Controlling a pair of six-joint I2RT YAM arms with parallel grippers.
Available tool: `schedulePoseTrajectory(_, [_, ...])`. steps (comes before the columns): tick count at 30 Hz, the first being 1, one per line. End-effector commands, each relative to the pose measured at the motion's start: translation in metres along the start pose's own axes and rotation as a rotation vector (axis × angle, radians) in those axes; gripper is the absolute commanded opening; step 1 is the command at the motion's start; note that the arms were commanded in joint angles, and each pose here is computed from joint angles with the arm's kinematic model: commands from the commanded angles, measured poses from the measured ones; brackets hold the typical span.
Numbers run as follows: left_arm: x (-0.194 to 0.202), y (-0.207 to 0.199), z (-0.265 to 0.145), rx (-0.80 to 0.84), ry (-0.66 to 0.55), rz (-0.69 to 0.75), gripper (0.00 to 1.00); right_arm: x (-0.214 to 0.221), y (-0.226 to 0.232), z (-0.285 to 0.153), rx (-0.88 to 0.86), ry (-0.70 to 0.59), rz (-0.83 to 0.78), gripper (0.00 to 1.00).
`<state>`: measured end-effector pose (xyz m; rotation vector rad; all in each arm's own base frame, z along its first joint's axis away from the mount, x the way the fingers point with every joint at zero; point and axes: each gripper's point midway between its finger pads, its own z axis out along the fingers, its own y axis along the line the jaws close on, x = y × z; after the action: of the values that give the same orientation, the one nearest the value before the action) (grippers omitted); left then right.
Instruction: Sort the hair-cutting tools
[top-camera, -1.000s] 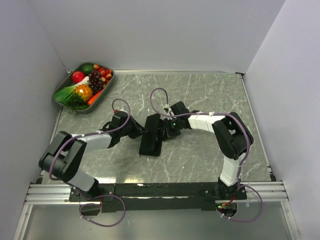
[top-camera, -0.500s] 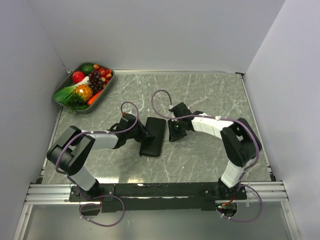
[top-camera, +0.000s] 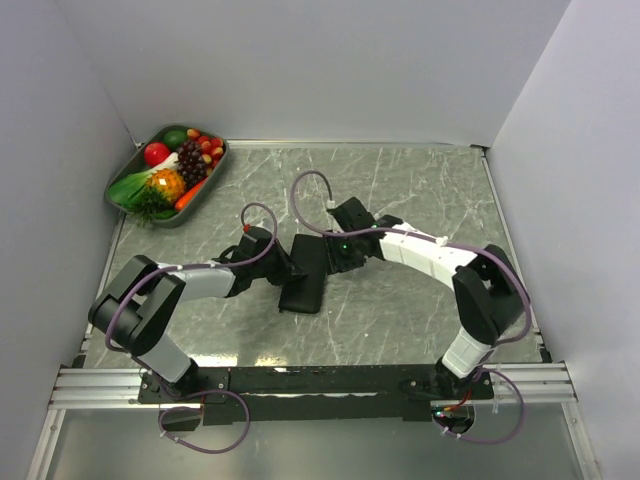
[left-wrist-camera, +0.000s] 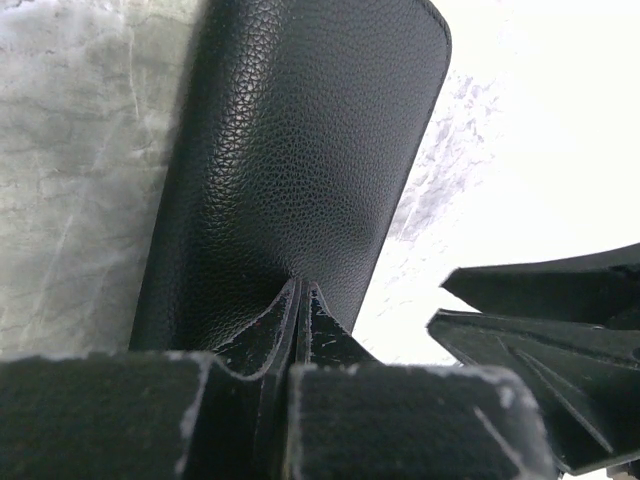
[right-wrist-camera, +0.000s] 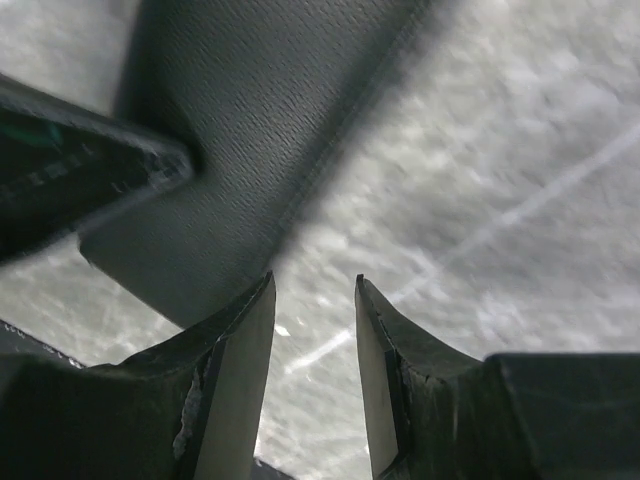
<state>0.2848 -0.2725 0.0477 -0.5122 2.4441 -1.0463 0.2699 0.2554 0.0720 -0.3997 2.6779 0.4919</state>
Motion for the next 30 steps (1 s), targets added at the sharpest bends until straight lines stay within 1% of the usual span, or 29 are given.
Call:
schedulePoseTrajectory(1, [0.003,0.008,-0.003,-0.047,0.014,0.042,0.01,-0.016,0.015,0.008,0.010,-0.017,0.014,0.45])
schedulePoseTrajectory(4, [0.003,0.007,-0.003,-0.047,0.020,0.052,0.01,-0.022,0.021,0.014,0.010,-0.016,0.028,0.45])
schedulePoseTrajectory(10, [0.002,0.005,-0.005,-0.047,0.025,0.077,0.01,-0.017,0.016,0.025,0.049,0.003,0.063,0.45])
schedulePoseTrajectory(18, [-0.001,0.006,-0.008,-0.046,0.029,0.088,0.01,-0.006,0.008,0.041,0.089,0.032,0.100,0.45])
schedulePoseTrajectory(24, [-0.008,0.002,-0.015,-0.029,0.027,0.092,0.01,0.011,0.003,0.055,0.102,0.077,0.120,0.45])
schedulePoseTrajectory(26, [-0.014,0.004,-0.020,-0.033,0.016,0.097,0.05,0.014,0.002,0.057,0.109,0.080,0.120,0.45])
schedulePoseTrajectory(27, [-0.018,0.003,-0.025,-0.031,0.011,0.103,0.11,0.015,0.000,0.058,0.119,0.083,0.119,0.45])
schedulePoseTrajectory(29, [-0.024,0.005,-0.031,-0.024,0.006,0.093,0.20,0.022,-0.004,0.060,0.142,0.110,0.114,0.45])
schedulePoseTrajectory(30, [-0.025,0.006,-0.035,-0.029,0.009,0.099,0.27,0.023,-0.005,0.061,0.149,0.115,0.111,0.45])
